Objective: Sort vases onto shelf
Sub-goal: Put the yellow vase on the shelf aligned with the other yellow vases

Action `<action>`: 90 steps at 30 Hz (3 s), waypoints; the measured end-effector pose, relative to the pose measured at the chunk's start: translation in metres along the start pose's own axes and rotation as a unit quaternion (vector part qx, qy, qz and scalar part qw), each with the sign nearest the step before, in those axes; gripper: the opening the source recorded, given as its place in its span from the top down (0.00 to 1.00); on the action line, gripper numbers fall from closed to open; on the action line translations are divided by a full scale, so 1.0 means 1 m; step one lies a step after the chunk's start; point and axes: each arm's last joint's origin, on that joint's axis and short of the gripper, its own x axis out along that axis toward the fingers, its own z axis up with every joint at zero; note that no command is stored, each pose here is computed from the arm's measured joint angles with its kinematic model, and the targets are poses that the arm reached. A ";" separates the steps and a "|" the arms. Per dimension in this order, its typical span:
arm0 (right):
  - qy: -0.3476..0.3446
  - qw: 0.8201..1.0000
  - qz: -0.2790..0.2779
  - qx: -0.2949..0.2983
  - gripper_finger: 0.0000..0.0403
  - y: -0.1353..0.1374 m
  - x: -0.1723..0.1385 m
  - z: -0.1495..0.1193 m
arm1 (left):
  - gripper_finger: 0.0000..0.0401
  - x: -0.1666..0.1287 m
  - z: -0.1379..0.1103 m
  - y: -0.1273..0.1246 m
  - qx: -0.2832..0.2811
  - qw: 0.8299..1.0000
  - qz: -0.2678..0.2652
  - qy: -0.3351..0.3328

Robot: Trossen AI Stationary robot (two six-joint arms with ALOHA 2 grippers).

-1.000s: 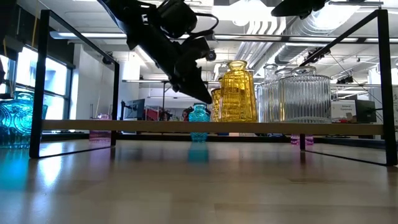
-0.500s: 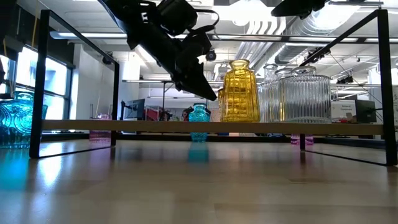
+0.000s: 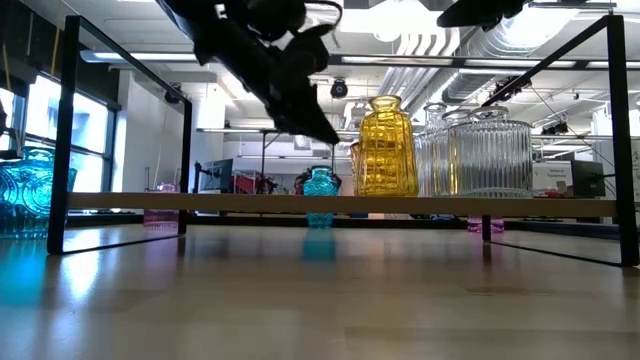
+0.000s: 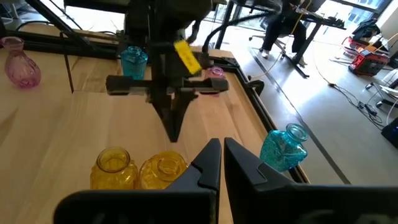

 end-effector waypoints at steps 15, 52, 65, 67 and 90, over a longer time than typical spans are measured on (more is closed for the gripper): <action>0.085 0.989 0.117 0.008 1.00 0.069 0.004 0.024 | 1.00 -0.093 0.000 -0.008 0.013 0.987 -0.007 -0.161; 0.569 0.805 -0.001 0.169 0.40 0.293 0.009 -0.010 | 1.00 -0.133 -0.023 -0.007 -0.005 0.976 0.015 -0.217; 0.566 0.803 -0.017 0.187 0.37 0.294 0.014 -0.012 | 1.00 -0.131 -0.027 -0.007 -0.007 0.981 0.015 -0.194; 0.565 0.803 -0.016 0.188 0.37 0.294 0.014 -0.014 | 1.00 -0.131 -0.027 -0.007 -0.006 0.981 0.015 -0.194; 0.597 0.786 0.033 0.158 0.70 0.289 0.031 -0.033 | 1.00 -0.131 -0.027 -0.008 -0.004 0.981 0.014 -0.193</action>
